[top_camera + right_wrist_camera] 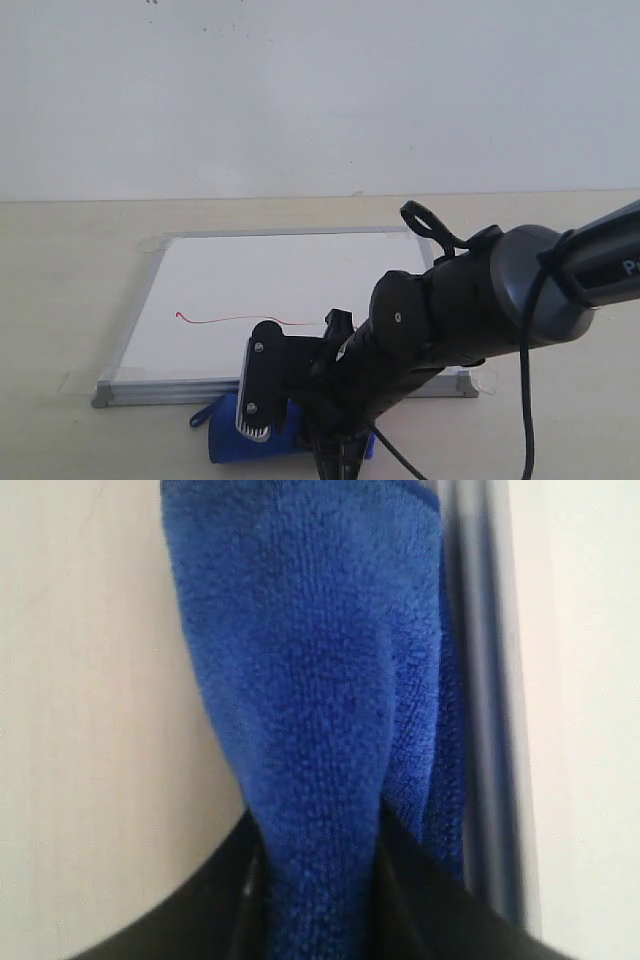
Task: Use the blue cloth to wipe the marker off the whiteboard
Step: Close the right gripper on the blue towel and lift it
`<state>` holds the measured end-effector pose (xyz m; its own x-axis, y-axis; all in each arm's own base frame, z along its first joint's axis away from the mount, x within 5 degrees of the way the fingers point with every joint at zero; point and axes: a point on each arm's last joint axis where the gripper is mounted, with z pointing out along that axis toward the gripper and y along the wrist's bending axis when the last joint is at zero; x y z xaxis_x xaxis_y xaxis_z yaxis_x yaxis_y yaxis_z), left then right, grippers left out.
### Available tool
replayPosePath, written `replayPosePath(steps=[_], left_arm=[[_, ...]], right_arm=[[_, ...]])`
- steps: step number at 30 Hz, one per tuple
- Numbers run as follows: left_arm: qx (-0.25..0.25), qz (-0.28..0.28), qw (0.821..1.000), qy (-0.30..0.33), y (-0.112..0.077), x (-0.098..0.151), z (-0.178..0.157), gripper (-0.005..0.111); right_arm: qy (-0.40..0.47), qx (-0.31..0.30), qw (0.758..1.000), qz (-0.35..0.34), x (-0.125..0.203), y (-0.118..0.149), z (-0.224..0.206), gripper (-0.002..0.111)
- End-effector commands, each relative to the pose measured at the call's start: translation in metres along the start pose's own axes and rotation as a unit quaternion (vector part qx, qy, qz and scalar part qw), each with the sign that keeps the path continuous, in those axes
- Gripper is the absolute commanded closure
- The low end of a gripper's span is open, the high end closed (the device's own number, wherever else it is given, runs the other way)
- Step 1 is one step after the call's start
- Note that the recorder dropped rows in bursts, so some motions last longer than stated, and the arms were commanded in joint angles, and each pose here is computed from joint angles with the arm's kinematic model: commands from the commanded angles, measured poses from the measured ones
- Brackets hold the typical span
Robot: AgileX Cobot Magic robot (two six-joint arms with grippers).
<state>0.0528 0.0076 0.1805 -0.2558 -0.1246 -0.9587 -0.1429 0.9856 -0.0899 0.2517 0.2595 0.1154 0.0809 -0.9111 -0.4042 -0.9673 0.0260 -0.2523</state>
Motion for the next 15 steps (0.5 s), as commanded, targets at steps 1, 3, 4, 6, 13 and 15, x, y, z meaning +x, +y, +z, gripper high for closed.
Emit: replayPosePath(steps=[1, 3, 4, 6, 13, 15], left_arm=[[0.004, -0.008, 1.0, -0.002, -0.001, -0.001, 0.0, 0.103], [0.004, -0.008, 1.0, -0.002, -0.001, -0.001, 0.0, 0.103], [0.004, -0.008, 1.0, -0.002, -0.001, -0.001, 0.0, 0.103], [0.004, -0.008, 1.0, -0.002, -0.001, -0.001, 0.0, 0.103], [0.004, -0.008, 1.0, -0.002, -0.001, -0.001, 0.0, 0.103], [0.004, -0.008, 1.0, -0.002, -0.001, -0.001, 0.0, 0.103]], right_arm=[[0.022, -0.053, 0.998, -0.004, 0.007, 0.012, 0.006, 0.108], [0.023, -0.054, 0.998, -0.004, 0.007, 0.012, 0.005, 0.108], [0.023, -0.055, 0.998, -0.004, 0.007, 0.012, 0.005, 0.108], [0.021, -0.055, 0.998, -0.005, 0.006, 0.012, 0.003, 0.108], [-0.03, -0.013, 0.997, 0.063, -0.015, 0.001, -0.049, 0.108], [-0.049, 0.003, 0.996, 0.075, -0.021, -0.001, -0.066, 0.108]])
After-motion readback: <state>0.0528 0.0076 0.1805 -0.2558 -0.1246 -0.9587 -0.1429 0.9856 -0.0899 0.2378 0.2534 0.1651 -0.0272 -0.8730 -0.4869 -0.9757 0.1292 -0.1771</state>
